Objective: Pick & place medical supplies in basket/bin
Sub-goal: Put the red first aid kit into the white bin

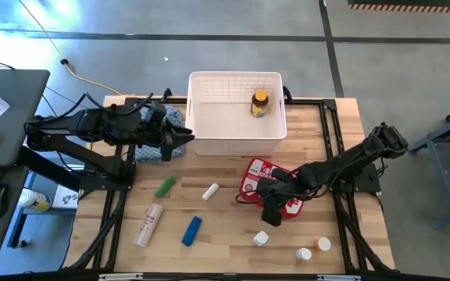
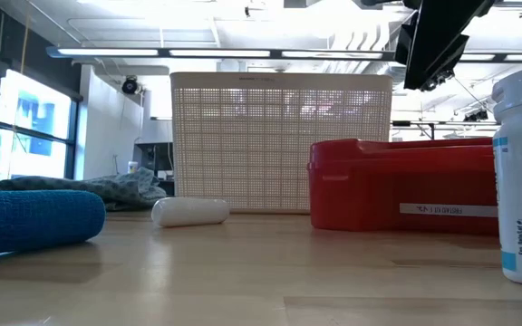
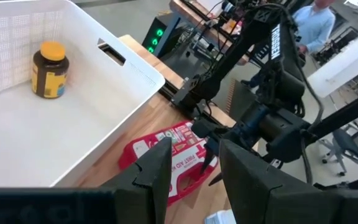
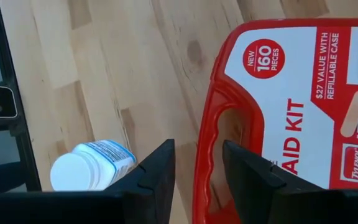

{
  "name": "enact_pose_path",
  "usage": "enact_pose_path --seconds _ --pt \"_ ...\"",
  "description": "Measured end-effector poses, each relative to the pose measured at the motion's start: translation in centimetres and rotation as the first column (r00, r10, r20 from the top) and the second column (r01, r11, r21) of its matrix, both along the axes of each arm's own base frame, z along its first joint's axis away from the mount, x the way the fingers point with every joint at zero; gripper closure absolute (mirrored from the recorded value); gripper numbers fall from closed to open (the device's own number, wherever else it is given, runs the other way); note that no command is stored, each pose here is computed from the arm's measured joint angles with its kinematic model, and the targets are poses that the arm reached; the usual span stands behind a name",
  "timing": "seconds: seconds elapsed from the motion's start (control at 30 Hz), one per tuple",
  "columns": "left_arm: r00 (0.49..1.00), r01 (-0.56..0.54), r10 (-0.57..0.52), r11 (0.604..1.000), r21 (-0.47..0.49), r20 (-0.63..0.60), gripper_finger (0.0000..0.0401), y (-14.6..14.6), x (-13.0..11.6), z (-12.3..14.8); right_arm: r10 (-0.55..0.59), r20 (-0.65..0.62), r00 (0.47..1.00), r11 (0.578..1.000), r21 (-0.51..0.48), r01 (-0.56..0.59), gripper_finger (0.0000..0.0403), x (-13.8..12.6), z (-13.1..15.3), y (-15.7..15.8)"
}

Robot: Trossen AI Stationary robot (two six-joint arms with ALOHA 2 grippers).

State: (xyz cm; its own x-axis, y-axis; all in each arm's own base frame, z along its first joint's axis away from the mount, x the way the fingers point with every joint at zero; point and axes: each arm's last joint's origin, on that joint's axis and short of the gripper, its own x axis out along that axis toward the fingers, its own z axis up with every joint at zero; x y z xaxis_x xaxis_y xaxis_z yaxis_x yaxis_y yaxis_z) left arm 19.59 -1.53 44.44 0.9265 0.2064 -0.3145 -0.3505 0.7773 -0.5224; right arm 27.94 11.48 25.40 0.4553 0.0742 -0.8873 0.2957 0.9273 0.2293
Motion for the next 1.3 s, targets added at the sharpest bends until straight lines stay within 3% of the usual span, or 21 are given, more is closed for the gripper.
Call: enact_pose_path --seconds 0.4,0.6,0.83,1.3 --pt "1.000 0.001 -0.001 1.000 -0.002 -0.005 0.0231 0.0 0.3 -0.1 -0.044 -0.007 0.999 0.999 0.028 0.044 0.0261 -0.2 -1.9 -0.2" --pt "1.000 0.012 -0.012 1.000 0.010 -0.019 0.0231 -0.1 0.6 -0.3 -0.050 -0.033 0.998 0.999 0.008 0.050 0.0221 -0.9 -3.9 -0.4" --pt "0.998 0.059 -0.058 0.998 0.026 -0.034 0.0231 -0.2 0.8 -0.5 -0.044 0.052 0.998 0.999 0.027 0.043 0.0172 -0.6 -4.4 0.1" --pt "0.992 0.120 -0.119 0.992 0.028 -0.040 0.0231 -0.4 0.9 -0.5 -0.030 0.017 0.999 1.000 -0.003 0.030 0.0196 -1.0 -5.7 1.6"
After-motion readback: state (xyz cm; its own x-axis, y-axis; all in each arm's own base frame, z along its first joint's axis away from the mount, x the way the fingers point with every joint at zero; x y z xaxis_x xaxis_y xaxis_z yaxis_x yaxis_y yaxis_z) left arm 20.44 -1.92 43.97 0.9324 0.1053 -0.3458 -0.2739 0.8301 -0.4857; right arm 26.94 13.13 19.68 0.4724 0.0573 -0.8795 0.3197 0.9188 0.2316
